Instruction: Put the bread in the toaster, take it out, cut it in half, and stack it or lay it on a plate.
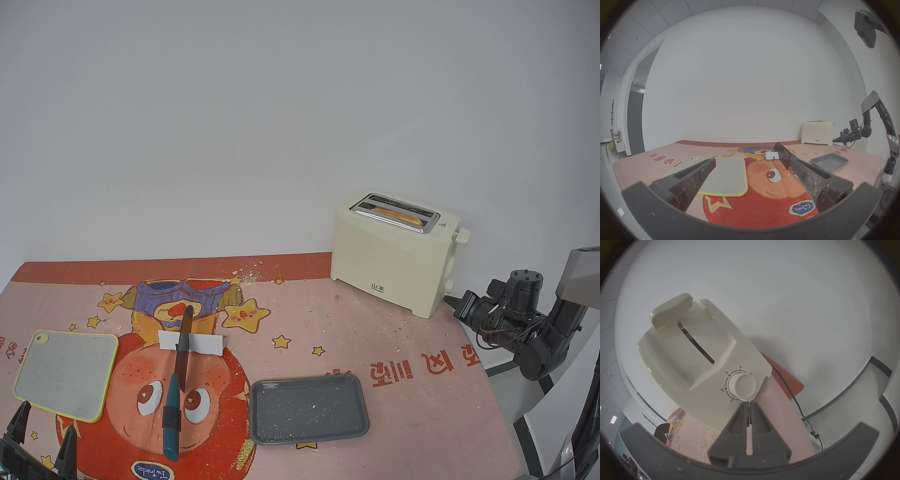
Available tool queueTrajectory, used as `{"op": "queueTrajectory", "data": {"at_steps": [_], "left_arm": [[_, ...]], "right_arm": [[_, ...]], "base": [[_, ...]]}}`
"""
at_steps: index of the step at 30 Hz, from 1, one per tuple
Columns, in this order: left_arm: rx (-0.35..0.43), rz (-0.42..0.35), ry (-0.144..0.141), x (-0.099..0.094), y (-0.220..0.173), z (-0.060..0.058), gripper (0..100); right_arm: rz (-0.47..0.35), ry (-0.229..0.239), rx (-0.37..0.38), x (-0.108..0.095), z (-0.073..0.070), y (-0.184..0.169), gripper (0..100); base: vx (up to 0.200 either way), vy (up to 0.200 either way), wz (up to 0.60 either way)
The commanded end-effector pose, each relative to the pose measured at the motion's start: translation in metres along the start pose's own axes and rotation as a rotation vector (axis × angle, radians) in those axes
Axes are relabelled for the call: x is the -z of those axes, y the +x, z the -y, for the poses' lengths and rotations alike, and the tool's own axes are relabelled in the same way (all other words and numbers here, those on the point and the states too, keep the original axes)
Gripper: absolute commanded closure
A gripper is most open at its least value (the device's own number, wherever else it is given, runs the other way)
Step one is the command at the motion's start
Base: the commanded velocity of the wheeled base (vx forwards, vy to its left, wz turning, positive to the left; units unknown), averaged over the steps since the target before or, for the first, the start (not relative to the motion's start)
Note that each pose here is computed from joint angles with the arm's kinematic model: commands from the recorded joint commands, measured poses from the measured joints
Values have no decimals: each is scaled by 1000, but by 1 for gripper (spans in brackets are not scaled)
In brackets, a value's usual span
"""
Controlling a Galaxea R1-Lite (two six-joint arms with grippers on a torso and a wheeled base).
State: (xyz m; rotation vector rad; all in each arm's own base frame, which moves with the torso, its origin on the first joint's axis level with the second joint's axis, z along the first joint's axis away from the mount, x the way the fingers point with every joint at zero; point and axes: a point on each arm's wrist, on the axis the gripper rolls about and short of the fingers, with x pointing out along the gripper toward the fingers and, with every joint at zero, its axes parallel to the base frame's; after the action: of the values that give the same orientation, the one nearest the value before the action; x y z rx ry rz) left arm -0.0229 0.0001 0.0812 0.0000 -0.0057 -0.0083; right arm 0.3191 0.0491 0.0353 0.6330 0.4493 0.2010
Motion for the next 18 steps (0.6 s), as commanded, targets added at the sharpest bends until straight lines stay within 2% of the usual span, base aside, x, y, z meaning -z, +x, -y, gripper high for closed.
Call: {"op": "queueTrajectory", "data": {"at_steps": [1,8,18], "left_arm": [[-1,-13,0,5,1,0,0],[-1,-12,0,5,1,0,0],[-1,-13,0,5,1,0,0]], "right_arm": [[6,-4,3,0,-2,-1,100],[52,-13,-6,-1,-3,0,100],[32,-15,-2,4,-3,-1,100]], "base": [[0,0,0],[0,0,0],[0,0,0]]}}
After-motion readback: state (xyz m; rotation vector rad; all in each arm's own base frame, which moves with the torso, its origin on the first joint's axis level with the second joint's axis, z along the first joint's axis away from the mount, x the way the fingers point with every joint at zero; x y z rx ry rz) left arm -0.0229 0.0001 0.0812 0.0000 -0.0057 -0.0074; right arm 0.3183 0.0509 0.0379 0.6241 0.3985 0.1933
